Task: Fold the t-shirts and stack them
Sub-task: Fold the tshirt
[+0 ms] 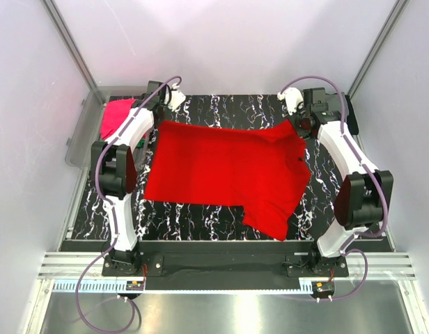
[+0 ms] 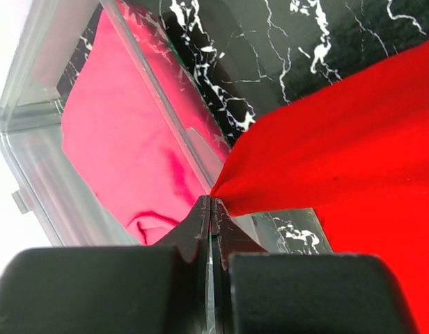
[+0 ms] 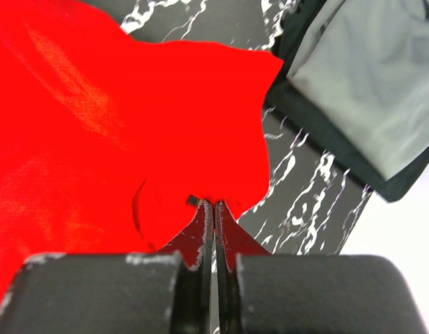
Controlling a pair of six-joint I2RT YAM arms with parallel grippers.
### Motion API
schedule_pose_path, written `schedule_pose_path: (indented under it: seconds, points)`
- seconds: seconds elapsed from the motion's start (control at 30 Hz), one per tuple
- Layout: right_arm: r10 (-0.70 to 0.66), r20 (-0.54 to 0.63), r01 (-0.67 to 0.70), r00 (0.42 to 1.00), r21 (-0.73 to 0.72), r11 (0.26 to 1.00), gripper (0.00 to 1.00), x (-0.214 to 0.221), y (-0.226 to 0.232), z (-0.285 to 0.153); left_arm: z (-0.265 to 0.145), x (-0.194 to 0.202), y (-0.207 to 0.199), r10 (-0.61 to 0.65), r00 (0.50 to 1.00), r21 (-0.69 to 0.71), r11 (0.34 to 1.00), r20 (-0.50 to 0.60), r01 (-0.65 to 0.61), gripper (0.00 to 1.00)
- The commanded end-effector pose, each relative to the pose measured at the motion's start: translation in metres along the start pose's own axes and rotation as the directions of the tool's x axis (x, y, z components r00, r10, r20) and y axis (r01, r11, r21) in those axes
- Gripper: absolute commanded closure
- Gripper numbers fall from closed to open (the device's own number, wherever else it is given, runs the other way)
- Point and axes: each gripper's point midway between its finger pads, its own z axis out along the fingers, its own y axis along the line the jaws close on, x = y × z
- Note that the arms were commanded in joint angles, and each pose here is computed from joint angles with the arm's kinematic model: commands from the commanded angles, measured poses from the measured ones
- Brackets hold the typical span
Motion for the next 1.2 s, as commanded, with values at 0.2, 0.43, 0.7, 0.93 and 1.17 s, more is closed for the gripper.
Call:
schedule_pose_path:
  seconds: [0.2,0.43,0.7,0.93,1.17]
  points:
    - [0.087,-0.025,-0.089,0.996,-0.103,0.991,1.00,0.016,0.038,-0.041,-0.021,-0.012,0.016,-0.013,0.997,-0.035,0.999,0.078,0.016,1.00]
    - [0.096,-0.107,-0.112,0.990,-0.158,0.981,1.00,0.047,0.062,-0.027,-0.013,0.003,0.008,-0.012,1.000,-0.034,0.999,0.026,0.013,1.00]
    - [0.107,-0.156,-0.137,0.982,-0.199,0.970,1.00,0.069,0.079,-0.026,-0.009,0.021,-0.009,-0.013,1.000,0.004,1.000,-0.011,0.013,1.00]
    - [0.110,-0.167,-0.151,0.980,-0.259,0.954,1.00,0.072,0.093,-0.027,-0.007,0.033,-0.022,-0.008,0.999,0.044,0.999,-0.043,0.010,0.99]
    - [0.094,-0.147,-0.132,0.985,-0.279,0.951,0.82,0.062,0.091,-0.045,-0.039,0.034,-0.045,-0.048,0.999,0.163,0.985,-0.008,0.048,0.67]
